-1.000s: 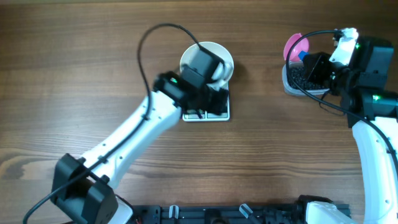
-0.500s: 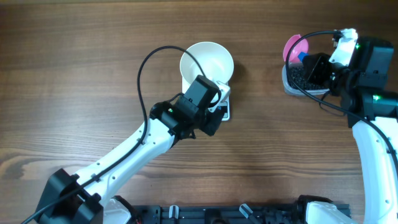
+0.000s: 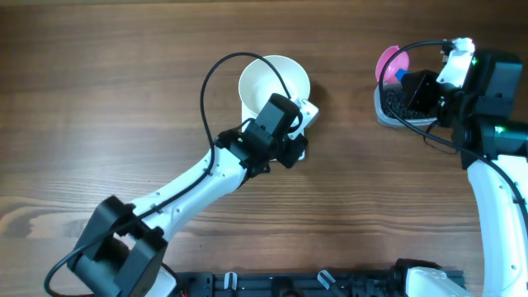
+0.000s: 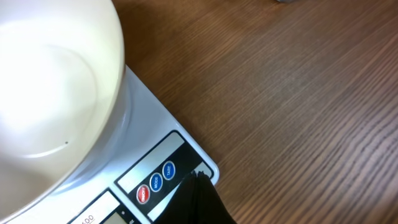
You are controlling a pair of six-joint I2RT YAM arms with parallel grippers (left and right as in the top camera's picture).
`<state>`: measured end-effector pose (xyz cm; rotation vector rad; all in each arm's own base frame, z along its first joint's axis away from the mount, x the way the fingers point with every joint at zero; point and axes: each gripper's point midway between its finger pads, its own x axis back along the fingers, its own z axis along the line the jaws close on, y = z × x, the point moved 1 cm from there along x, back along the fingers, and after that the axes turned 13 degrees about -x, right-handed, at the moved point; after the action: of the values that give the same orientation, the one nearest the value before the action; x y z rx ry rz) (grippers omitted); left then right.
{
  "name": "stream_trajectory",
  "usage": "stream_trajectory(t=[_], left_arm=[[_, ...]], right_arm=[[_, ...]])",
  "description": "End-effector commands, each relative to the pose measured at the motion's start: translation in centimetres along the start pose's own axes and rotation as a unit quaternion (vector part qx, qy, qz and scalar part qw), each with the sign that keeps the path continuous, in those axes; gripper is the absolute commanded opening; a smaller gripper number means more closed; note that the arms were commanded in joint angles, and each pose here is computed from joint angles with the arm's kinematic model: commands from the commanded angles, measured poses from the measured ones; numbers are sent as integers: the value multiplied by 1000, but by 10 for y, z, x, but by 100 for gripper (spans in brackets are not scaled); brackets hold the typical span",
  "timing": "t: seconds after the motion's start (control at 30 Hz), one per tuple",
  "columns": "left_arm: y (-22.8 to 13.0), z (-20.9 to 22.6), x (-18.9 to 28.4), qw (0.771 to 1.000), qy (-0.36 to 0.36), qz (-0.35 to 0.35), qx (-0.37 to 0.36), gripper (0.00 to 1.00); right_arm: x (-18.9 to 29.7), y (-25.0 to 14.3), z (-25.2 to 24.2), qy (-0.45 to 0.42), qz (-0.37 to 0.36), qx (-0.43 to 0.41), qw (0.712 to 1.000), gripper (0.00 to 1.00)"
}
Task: Scoop item into bowl and weigh 150g on scale
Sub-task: 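Move the left gripper to the scale and press its tare button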
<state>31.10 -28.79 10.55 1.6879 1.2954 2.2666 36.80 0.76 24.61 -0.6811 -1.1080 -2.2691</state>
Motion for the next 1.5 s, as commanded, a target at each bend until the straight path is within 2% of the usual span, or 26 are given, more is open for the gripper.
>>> stream_trajectory(t=[0.0,0.23,0.3,0.7,0.87,1.27,1.47], left_arm=[[-21,2,-16,999,6,38,-5,4],[-40,4,-22,996,10,77,-44,4],[-48,12,-27,994,35,95,-45,4],[-63,19,-55,991,52,113,-43,4],[-66,31,-53,988,91,123,-31,4],[-74,29,-59,987,87,135,-19,4],[-78,20,-61,988,61,139,-14,4]], right_arm=[[7,7,8,13,-10,-3,1000,4],[7,6,7,13,-9,-8,1000,4],[7,4,6,11,-6,-9,1000,4],[7,1,5,7,2,-12,1000,4],[7,1,4,7,2,-11,1000,4],[7,1,4,7,2,-11,1000,4],[7,1,4,5,1,-12,1000,4]])
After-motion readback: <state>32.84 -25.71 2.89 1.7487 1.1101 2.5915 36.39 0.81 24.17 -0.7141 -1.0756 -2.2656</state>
